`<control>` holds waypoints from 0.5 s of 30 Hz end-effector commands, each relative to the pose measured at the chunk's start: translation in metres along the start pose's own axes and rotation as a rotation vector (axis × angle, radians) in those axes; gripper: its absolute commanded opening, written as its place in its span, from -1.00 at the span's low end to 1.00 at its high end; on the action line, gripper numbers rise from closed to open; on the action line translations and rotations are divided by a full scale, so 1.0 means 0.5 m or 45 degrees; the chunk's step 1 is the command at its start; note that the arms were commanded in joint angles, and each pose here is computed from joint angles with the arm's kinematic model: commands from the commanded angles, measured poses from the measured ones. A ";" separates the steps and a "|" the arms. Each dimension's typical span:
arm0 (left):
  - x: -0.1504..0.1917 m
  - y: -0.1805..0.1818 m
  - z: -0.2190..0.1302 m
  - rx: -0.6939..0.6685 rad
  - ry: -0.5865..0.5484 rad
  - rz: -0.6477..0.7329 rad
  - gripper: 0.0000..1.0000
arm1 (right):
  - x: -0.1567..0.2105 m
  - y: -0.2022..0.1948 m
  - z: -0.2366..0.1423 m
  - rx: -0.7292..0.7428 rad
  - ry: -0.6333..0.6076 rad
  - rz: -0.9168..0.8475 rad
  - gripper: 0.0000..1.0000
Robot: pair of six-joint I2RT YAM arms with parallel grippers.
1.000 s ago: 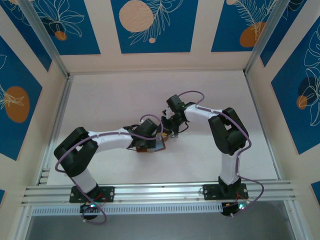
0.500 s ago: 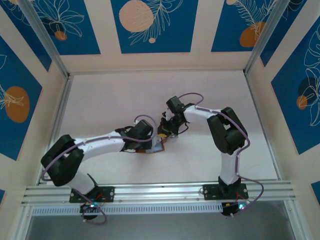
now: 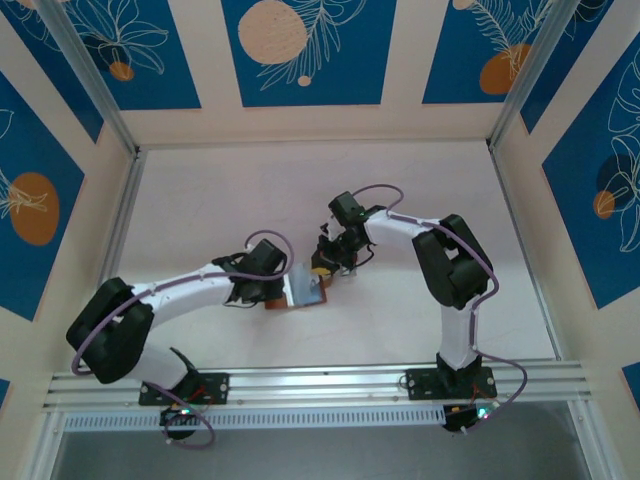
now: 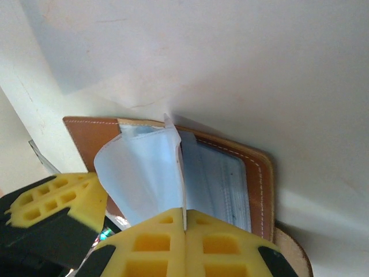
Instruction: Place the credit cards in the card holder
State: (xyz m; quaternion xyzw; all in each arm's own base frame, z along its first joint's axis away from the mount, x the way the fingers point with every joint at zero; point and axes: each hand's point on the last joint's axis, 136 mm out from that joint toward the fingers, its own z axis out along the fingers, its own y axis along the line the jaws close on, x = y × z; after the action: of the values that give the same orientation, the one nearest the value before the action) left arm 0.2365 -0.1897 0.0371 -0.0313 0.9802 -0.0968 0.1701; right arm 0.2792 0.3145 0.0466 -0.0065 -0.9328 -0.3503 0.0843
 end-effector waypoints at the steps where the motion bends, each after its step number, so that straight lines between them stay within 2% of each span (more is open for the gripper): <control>1: 0.030 0.042 0.017 -0.078 0.072 0.014 -1.00 | 0.034 -0.006 0.010 0.060 0.073 0.032 -1.00; 10: 0.055 0.043 0.051 -0.049 0.121 0.001 -1.00 | 0.049 0.068 0.041 0.009 0.118 -0.085 -1.00; 15: 0.052 0.046 0.048 -0.055 0.112 -0.016 -1.00 | 0.046 0.080 0.060 0.018 0.137 -0.099 -1.00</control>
State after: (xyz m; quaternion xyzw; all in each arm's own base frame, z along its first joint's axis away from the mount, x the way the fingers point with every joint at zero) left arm 0.2375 -0.1880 0.0221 -0.0318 0.9800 -0.1022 0.1675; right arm 0.2620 0.3596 0.0584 0.0492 -0.9299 -0.3519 0.0951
